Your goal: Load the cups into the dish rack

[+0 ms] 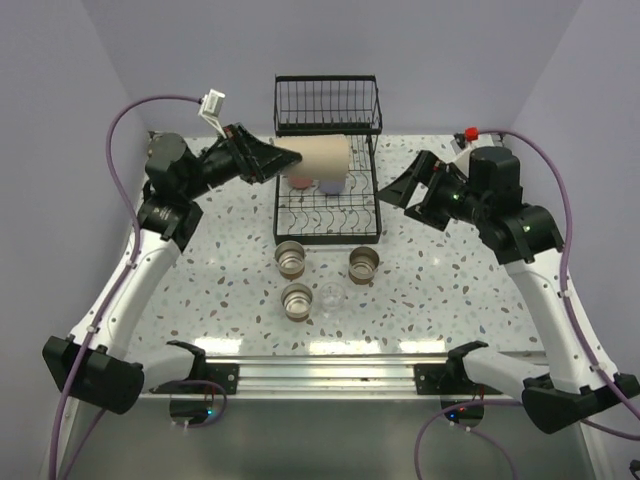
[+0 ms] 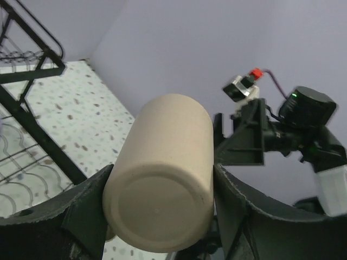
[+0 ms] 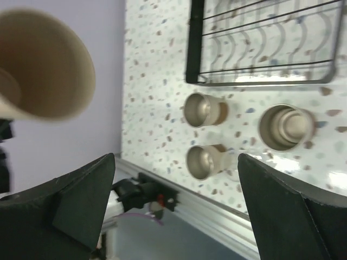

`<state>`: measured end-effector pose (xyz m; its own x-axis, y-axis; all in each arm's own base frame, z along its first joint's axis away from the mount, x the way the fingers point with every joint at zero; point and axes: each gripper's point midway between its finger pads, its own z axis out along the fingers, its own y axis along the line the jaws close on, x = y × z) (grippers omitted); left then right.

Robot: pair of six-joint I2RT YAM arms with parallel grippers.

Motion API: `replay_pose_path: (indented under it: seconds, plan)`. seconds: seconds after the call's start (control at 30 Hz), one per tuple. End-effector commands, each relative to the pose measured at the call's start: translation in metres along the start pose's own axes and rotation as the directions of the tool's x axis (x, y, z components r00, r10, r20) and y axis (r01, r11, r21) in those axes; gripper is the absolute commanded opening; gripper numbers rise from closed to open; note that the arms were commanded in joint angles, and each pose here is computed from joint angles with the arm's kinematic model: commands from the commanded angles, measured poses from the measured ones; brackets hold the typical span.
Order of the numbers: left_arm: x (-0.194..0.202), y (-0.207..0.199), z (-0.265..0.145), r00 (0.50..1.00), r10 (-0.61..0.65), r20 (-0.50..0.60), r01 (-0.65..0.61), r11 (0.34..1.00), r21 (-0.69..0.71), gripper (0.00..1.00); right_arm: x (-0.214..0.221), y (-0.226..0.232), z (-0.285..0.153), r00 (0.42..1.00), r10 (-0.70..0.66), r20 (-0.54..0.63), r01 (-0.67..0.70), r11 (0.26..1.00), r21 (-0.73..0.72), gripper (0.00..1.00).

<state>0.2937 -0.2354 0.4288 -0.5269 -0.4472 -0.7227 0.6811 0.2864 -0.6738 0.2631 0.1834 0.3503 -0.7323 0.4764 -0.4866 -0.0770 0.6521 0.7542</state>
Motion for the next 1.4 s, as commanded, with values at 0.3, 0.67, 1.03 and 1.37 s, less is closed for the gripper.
replay_pose_path:
  seconds: [0.3,0.67,1.03,1.37]
  plan:
    - [-0.01,0.139,-0.01,0.962,0.142,-0.232,-0.261,0.719,-0.644,0.0,0.01,-0.057,-0.032,0.986,-0.167,0.006,0.161,0.956,0.247,0.98]
    - [0.013,0.228,0.027,0.903,0.117,-0.414,-0.416,0.478,-0.773,0.0,0.022,-0.073,-0.038,0.98,-0.196,-0.038,0.198,0.937,0.289,0.98]
    - [0.044,0.279,0.035,0.869,0.056,-0.491,-0.468,0.411,-0.782,0.0,0.038,-0.089,-0.037,0.976,-0.195,-0.096,0.215,0.927,0.307,0.98]
    - [0.063,0.303,0.047,0.833,0.039,-0.553,-0.527,0.366,-0.767,0.0,0.039,-0.093,-0.029,0.972,-0.198,-0.124,0.228,0.922,0.312,0.98]
